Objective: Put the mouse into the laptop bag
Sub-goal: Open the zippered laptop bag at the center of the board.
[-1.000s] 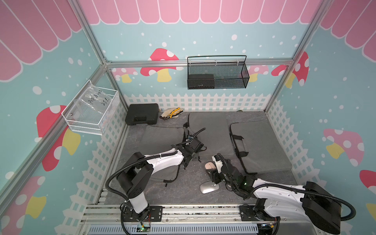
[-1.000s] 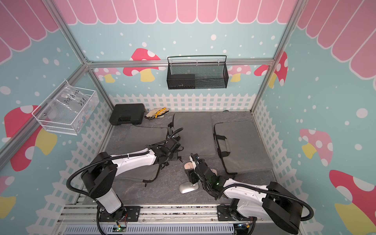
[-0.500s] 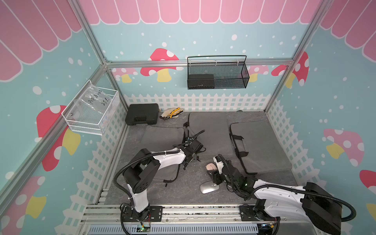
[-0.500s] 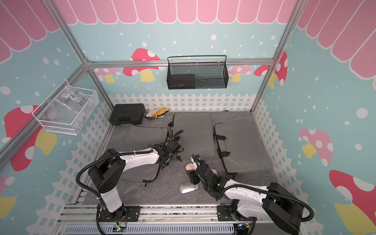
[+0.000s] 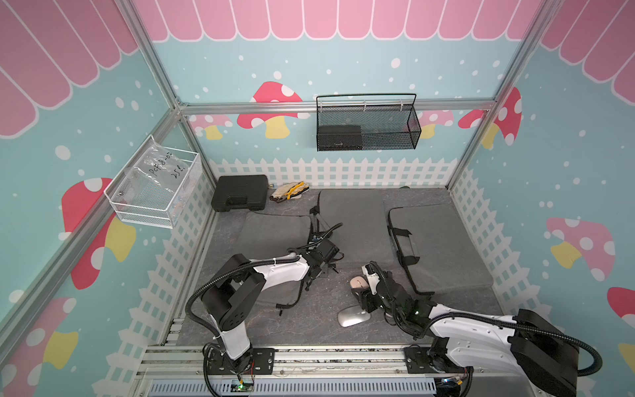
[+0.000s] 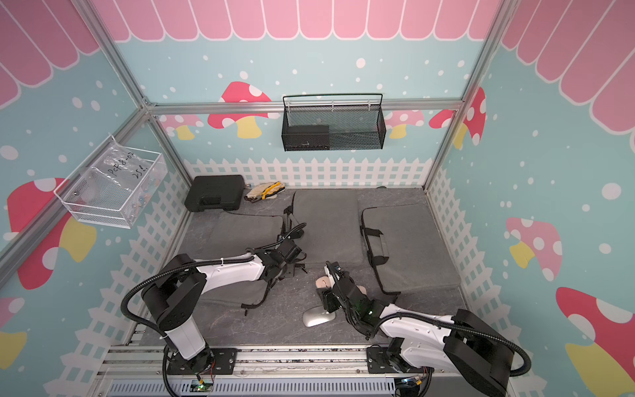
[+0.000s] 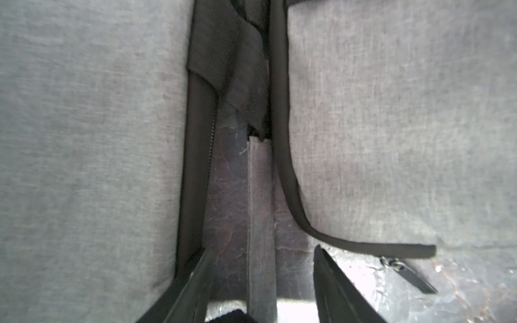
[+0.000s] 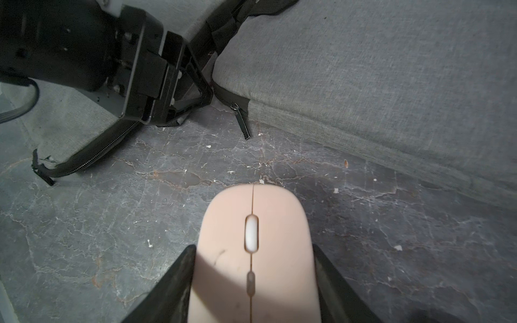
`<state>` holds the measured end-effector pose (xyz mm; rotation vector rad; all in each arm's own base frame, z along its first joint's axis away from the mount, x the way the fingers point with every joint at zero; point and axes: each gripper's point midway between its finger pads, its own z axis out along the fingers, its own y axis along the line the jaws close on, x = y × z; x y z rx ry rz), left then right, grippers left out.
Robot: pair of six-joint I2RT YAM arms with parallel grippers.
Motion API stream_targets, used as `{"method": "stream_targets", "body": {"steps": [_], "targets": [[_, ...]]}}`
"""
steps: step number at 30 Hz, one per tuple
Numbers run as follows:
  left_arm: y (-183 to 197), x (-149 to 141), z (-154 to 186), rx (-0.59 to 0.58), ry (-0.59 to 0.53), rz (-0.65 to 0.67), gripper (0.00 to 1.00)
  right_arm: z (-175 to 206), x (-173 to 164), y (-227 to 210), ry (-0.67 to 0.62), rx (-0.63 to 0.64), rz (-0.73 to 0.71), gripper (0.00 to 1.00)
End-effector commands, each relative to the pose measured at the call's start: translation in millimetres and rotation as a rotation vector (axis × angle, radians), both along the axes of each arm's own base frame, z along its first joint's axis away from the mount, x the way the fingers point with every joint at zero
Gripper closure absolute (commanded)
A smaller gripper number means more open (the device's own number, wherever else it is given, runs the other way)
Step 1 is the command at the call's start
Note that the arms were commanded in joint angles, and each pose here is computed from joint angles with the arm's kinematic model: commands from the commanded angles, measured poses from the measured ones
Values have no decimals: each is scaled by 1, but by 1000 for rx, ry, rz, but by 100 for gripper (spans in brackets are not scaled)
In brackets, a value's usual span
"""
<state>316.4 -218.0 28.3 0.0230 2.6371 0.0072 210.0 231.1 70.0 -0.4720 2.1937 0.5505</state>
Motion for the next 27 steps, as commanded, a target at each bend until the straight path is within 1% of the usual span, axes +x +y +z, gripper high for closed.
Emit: {"method": "stream_targets", "body": {"steps": [1,3,5,11,14,15,19,20,27], "targets": [[3,-2,-5,2,12,-8,41,6,3,2,-7,38,-17,61],[1,-3,-13,7,33,-19,42,5,3,1,-3,38,-16,61],[-4,-2,-18,3,50,-31,44,4,3,1,-2,36,-17,61],[-13,1,-31,-31,81,-38,56,5,2,0,-2,40,-16,61],[-12,-1,-34,-30,90,-42,67,2,1,-2,2,42,-24,61],[-12,0,-33,-32,90,-43,72,2,1,-2,1,43,-24,61],[-11,3,-18,-73,73,-34,97,3,3,-2,-7,39,-24,61],[-12,5,-11,-92,67,-32,100,4,3,-2,-7,44,-22,61],[5,7,48,-157,-10,14,100,6,-1,-1,-9,103,-18,62]]}}
